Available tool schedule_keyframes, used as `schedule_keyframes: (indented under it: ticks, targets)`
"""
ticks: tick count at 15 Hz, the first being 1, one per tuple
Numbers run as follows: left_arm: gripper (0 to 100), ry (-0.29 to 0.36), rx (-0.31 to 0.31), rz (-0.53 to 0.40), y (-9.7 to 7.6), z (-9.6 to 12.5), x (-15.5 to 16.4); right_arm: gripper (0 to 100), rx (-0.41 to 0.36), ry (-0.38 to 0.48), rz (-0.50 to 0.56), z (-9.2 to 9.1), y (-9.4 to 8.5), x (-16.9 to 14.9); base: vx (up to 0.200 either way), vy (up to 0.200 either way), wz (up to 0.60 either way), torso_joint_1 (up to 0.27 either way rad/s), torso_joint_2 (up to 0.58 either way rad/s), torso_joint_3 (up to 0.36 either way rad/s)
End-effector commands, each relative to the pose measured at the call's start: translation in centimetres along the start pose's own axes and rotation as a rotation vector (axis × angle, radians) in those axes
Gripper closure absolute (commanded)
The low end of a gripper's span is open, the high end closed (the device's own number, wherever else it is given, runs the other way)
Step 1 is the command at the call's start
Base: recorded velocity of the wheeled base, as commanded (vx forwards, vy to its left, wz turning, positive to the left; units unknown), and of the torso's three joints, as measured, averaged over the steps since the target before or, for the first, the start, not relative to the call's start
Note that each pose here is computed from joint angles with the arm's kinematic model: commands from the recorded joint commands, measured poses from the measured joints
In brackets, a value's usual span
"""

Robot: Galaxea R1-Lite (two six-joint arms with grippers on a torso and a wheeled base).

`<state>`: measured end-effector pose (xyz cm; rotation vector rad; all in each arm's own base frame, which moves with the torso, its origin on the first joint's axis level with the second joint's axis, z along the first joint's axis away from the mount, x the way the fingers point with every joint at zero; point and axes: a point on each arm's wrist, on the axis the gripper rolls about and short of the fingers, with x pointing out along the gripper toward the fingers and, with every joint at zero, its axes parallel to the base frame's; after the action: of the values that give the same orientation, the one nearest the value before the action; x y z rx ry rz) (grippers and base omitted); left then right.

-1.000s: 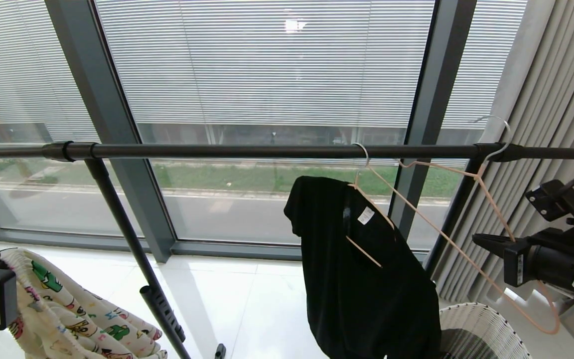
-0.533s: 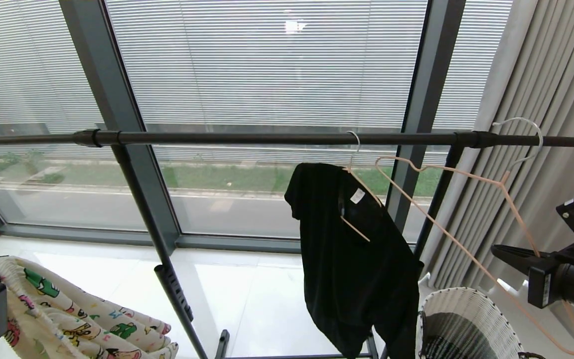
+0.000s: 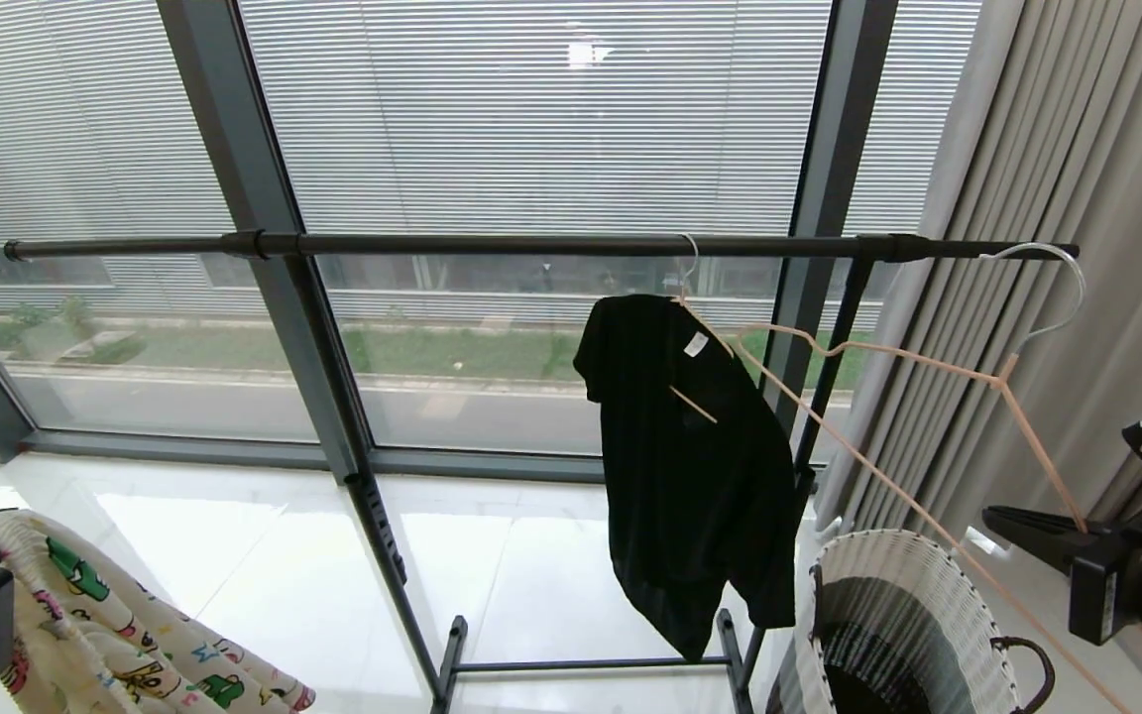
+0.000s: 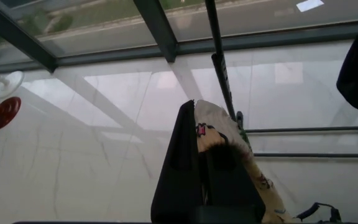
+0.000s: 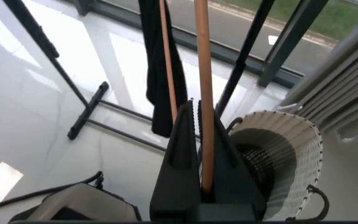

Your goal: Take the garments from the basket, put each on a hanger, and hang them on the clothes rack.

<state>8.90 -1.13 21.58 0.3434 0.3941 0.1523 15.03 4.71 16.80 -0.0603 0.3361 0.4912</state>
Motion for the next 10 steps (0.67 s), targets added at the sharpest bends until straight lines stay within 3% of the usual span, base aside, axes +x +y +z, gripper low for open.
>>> schedule_keyframes:
  ticks: [1,3,6,7,10]
  targets:
    - [100,0.002,0.002,-0.003,-0.1,0.0,0.1,100,-0.033,-0.016,0.084,0.2,1.5,-0.8,0.000,0.000,0.00,0.000,0.00,0.000]
    - [100,-0.022,-0.003,-0.027,-0.5,0.4,0.7,100,-0.068,0.032,0.199,-0.4,3.3,-1.1,0.000,0.000,0.00,0.000,0.00,0.000]
    - [100,-0.063,-0.053,-0.040,-2.3,3.2,4.6,100,-0.129,0.097,0.386,-1.1,6.2,-0.9,0.000,0.000,0.00,0.000,0.00,0.000]
    - [100,-0.058,-0.082,-0.045,-3.0,4.3,6.2,100,-0.153,0.117,0.441,-1.4,7.1,-0.9,0.000,0.000,0.00,0.000,0.00,0.000]
    - [100,-0.041,-0.246,-0.049,-5.4,7.5,9.7,100,-0.199,0.153,0.538,-1.6,9.0,-0.3,0.000,0.000,0.00,0.000,0.00,0.000]
